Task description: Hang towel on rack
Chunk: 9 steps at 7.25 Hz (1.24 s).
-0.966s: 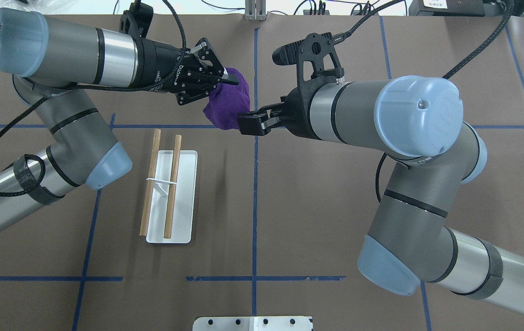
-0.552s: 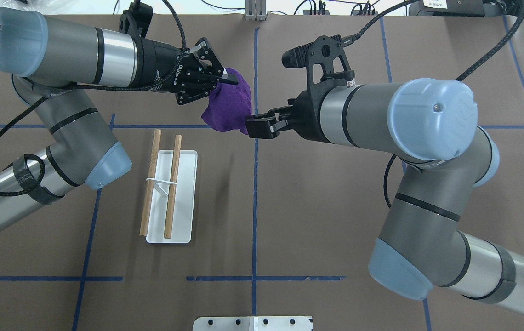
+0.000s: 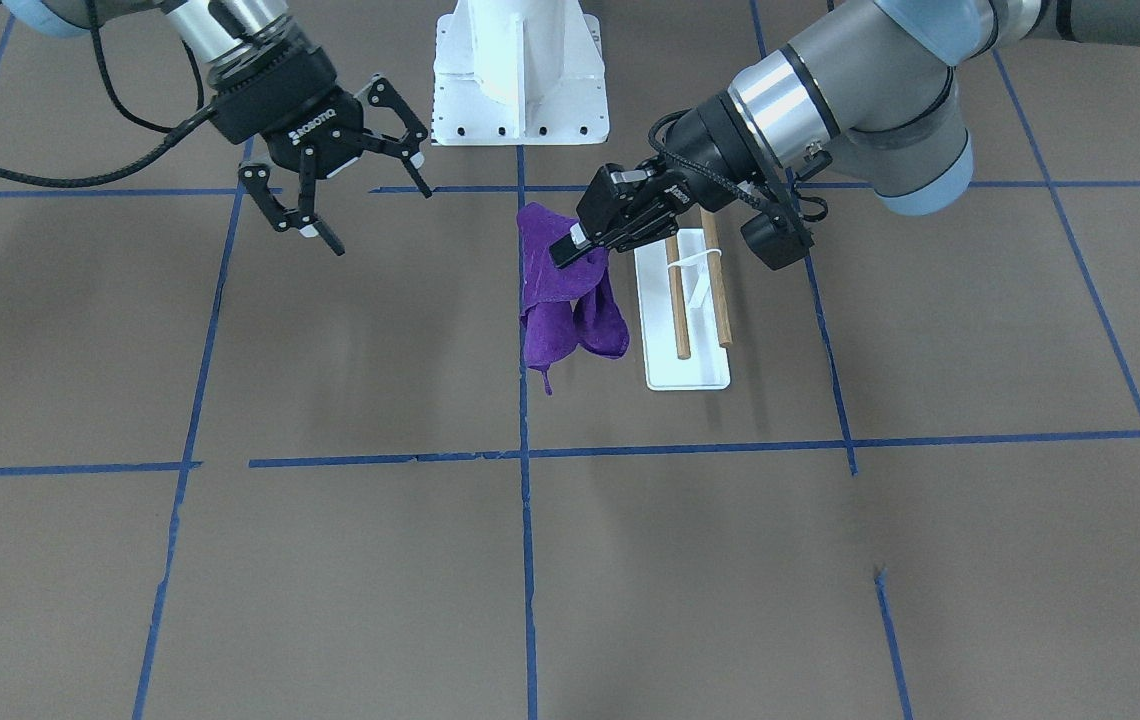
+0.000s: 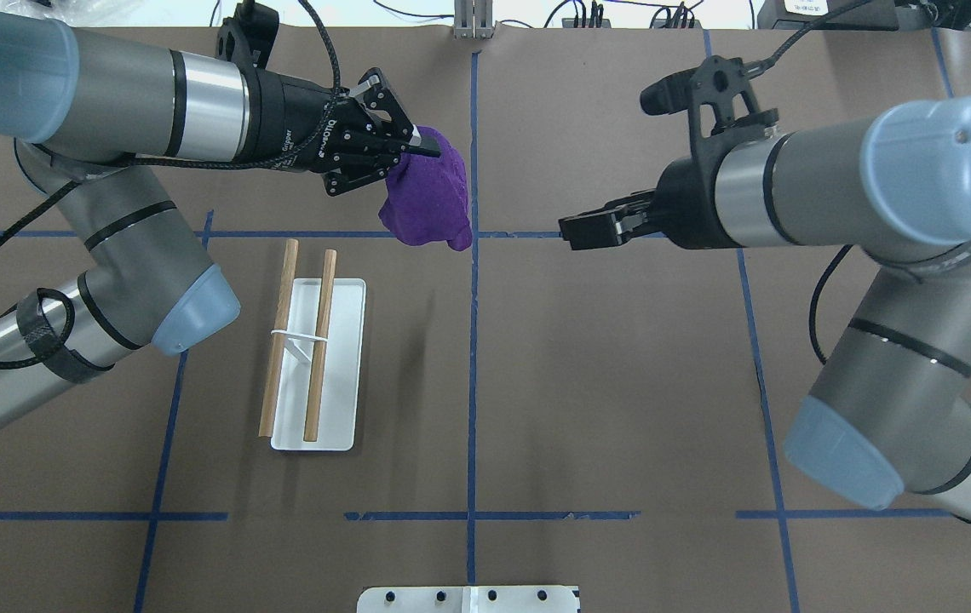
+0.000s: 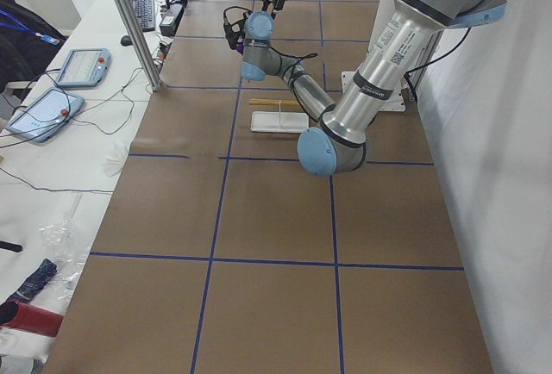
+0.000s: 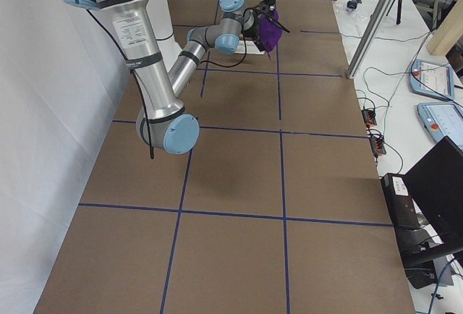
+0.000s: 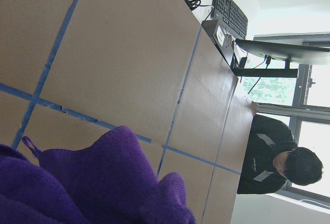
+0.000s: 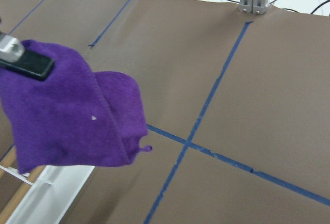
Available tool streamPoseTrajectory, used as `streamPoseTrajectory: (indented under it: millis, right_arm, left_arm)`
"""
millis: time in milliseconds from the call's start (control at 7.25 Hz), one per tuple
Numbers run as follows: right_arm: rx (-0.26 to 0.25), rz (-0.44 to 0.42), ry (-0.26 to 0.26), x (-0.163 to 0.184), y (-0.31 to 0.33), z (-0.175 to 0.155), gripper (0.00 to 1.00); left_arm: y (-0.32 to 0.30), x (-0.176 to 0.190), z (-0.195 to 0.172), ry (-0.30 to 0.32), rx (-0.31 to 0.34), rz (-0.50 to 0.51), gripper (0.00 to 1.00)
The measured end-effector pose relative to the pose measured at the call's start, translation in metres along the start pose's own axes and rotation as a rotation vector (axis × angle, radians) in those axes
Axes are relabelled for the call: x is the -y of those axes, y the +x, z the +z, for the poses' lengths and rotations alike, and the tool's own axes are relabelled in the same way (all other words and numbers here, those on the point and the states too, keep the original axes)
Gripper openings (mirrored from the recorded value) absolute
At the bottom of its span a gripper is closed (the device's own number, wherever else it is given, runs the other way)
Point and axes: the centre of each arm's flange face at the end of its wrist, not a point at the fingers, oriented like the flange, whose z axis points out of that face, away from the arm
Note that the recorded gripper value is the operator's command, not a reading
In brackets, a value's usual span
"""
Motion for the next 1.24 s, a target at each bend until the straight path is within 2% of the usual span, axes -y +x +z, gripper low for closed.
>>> streamPoseTrajectory:
  millis: [276, 552, 690, 966, 1241]
  right_arm:
    - [-0.099, 0.098, -0.100, 0.015, 0.062, -0.020, 1.00]
    - [-0.206, 0.129, -0.150, 0.023, 0.112, -0.036, 1.00]
    - [-0.268, 0.112, -0.178, 0.023, 0.144, -0.046, 1.00]
    - [-0.367, 0.036, -0.259, 0.010, 0.209, -0.067, 1.00]
    - [-0.428, 0.000, -0.353, -0.005, 0.260, -0.089, 1.00]
  left_arm:
    - [0.006, -0.019, -0.008, 0.057, 0.038, -0.039, 0.00]
    - [-0.008, -0.059, 0.007, 0.163, 0.123, -0.085, 0.00]
    - [-0.015, -0.079, 0.018, 0.222, 0.179, -0.086, 0.00]
    - [-0.029, -0.112, 0.029, 0.323, 0.332, -0.007, 0.00]
    - [-0.047, -0.120, 0.031, 0.401, 0.507, 0.096, 0.00]
